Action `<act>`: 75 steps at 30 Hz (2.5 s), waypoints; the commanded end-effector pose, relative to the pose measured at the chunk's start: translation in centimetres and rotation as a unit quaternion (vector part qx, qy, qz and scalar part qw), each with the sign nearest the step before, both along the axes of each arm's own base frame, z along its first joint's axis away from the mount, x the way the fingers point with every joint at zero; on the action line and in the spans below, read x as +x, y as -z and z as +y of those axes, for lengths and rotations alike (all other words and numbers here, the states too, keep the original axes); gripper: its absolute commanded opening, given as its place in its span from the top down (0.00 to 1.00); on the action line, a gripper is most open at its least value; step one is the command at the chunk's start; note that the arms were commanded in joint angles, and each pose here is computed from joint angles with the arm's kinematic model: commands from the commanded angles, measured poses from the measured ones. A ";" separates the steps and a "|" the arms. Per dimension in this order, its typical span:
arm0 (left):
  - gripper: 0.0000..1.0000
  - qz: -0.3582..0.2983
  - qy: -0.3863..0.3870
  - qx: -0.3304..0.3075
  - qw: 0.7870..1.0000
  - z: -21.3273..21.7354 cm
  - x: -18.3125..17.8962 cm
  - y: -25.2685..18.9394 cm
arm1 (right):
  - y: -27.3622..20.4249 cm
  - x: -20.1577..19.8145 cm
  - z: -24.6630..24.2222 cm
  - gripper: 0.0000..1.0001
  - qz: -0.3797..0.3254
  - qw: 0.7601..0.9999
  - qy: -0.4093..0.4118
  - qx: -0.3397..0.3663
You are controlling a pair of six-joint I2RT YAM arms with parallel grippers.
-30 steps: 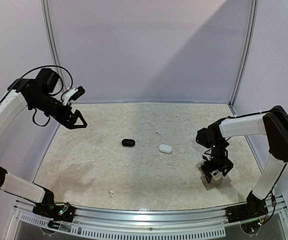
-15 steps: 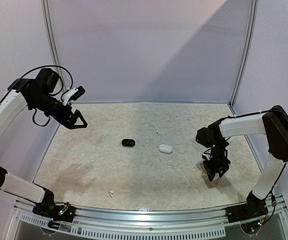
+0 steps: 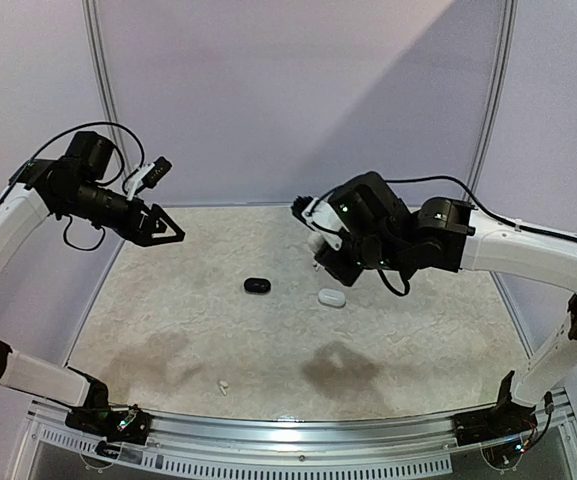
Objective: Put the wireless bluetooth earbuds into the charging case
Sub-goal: Pass from the right arm to the left, then pass from the left arm to the right
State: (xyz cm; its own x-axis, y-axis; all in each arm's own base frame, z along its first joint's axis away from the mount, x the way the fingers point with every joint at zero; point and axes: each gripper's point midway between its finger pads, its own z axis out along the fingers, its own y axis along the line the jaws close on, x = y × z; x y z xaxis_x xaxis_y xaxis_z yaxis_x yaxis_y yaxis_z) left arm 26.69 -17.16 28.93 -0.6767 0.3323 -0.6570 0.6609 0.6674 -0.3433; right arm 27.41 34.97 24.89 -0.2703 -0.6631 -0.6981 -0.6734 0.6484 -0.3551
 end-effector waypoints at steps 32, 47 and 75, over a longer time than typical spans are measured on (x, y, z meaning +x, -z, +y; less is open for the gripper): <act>0.62 -0.138 0.039 -0.106 0.984 -10.1 -0.9 -4.2 | -12.5 -3.0 18.0 0.83 -0.207 0.950 -0.189 0.140; 1.00 -0.163 0.057 -0.110 0.979 -9.1 -2.0 -6.2 | -11.2 -2.8 16.4 0.21 -0.179 0.960 -0.176 0.123; 1.00 -0.246 0.132 -0.295 0.914 -4.5 -10.4 -13.6 | -16.4 -10.6 17.2 0.18 0.140 0.823 -0.378 0.399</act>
State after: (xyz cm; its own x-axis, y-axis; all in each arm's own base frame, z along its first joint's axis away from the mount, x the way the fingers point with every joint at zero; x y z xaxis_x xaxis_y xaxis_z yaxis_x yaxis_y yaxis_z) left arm 17.84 -21.31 41.53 -0.2234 -0.0192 -0.9745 0.9097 0.3550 -0.2155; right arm 18.61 50.93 39.85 -0.1251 -0.1432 -0.9818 -0.9894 0.0919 0.1126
